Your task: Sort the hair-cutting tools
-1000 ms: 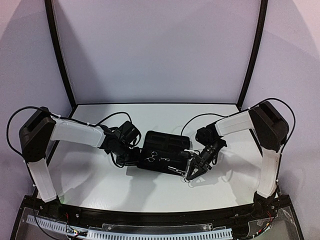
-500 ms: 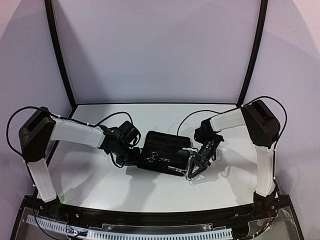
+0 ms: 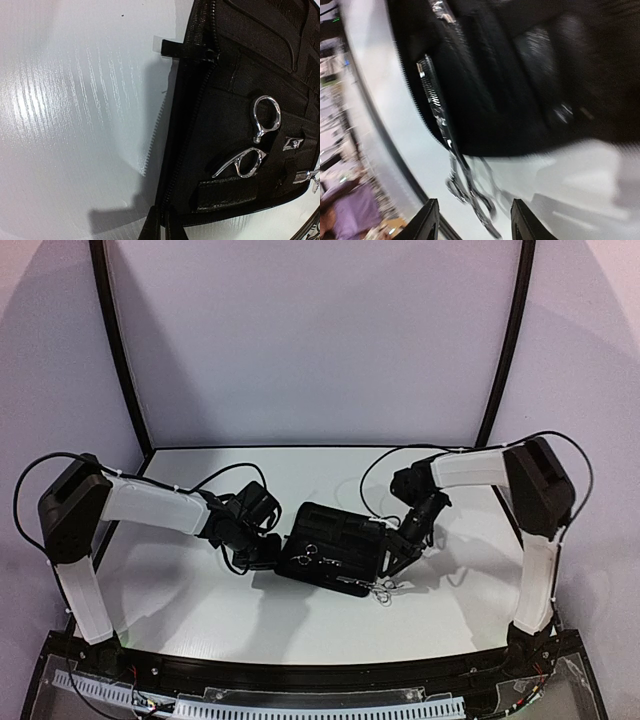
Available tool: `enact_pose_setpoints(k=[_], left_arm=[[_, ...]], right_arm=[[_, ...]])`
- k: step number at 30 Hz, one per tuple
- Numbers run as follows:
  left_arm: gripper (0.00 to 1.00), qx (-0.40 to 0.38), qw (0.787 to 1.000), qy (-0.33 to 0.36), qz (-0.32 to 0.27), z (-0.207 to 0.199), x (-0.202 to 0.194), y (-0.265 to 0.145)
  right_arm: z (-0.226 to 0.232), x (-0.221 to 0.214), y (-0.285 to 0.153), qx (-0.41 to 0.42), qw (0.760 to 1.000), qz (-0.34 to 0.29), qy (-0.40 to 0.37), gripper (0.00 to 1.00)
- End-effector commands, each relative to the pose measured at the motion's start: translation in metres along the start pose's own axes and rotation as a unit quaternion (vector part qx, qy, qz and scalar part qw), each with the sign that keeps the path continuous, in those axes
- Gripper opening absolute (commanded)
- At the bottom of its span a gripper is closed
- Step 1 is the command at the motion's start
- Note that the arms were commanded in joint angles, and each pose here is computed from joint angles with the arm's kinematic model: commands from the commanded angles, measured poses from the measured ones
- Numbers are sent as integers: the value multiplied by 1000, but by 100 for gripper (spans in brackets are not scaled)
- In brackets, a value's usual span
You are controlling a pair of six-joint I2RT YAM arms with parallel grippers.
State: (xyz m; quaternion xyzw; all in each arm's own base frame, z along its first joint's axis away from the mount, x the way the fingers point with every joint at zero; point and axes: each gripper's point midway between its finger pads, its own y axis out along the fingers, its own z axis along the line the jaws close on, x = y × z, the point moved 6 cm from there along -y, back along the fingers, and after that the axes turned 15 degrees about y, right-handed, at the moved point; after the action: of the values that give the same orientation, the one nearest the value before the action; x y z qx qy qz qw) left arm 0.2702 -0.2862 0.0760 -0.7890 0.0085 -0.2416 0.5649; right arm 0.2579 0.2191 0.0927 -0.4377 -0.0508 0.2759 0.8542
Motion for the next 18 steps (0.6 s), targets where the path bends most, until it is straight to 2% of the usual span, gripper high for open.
enact_pose_setpoints(k=[1,5,12,18], left_arm=[[1,63,997,0,40,31,-27,34],[1,64,997,1,42,31,-27,32],[1,68,997,4,45,32,-28,31],[1,76,996,3,47,34,-28,30]], right_arm=[[3,-5,-37,-119,986,-114,-4,49],[19,-28,-36,-180,969,-160,-51,51],[38,-30,0,-273,944,-155,-99,50],[46,-27,13,-299,934,-154,-123,43]])
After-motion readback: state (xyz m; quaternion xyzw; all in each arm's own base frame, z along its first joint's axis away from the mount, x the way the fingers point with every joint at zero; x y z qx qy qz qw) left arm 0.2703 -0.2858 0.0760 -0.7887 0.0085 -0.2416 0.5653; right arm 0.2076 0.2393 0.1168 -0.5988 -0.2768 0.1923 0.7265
